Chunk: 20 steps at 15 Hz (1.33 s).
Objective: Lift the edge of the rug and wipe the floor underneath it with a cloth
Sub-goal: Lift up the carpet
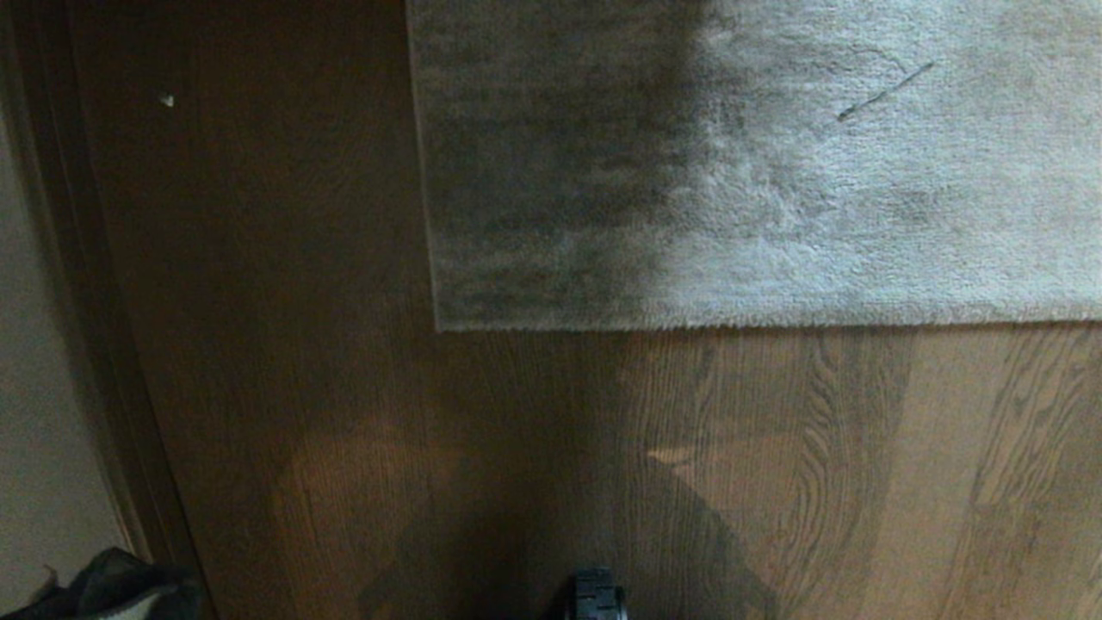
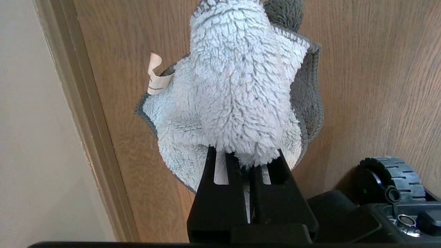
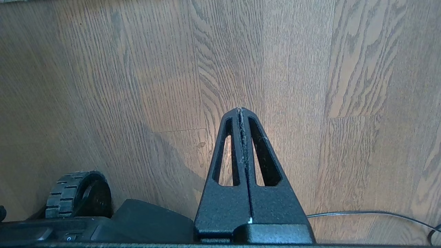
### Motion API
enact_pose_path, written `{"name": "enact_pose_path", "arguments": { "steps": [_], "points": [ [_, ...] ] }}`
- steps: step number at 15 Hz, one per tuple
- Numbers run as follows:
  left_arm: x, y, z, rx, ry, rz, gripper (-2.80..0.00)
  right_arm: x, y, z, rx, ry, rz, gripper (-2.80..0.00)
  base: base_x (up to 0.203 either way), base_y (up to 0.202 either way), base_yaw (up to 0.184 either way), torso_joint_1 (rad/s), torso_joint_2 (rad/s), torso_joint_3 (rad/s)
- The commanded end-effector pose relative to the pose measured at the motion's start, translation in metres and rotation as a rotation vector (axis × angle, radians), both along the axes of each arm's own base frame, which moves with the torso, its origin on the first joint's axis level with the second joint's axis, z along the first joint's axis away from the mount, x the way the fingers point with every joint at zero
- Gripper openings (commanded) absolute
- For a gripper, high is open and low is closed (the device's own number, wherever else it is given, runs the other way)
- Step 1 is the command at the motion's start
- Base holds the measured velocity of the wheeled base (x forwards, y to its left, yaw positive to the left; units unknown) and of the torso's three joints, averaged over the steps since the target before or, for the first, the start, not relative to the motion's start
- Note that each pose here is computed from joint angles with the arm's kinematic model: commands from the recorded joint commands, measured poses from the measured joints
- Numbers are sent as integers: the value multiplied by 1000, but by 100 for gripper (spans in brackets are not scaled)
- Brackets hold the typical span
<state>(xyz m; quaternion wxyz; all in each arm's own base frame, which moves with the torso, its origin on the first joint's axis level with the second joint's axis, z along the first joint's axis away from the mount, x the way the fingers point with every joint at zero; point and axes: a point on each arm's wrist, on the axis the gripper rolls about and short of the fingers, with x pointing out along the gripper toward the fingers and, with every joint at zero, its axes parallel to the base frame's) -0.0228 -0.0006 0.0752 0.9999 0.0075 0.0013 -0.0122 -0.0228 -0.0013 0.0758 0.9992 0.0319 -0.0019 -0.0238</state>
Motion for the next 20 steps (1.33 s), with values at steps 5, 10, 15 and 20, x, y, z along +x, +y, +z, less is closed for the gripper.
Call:
{"name": "enact_pose_path", "arguments": {
  "steps": [5, 10, 15, 20],
  "points": [
    [0, 0, 0, 2, 0, 0, -280, 0, 0, 0, 0, -1, 0, -280, 0, 0, 0, 0, 0, 0],
    [0, 0, 0, 0, 0, 0, -280, 0, 0, 0, 1, -1, 0, -280, 0, 0, 0, 0, 0, 0],
    [0, 0, 0, 0, 0, 0, -280, 0, 0, 0, -67, 7, 8, -280, 0, 0, 0, 0, 0, 0],
    [0, 0, 0, 2, 0, 0, -280, 0, 1, -1, -116, 8, 45, -280, 0, 0, 0, 0, 0, 0]
  ]
}}
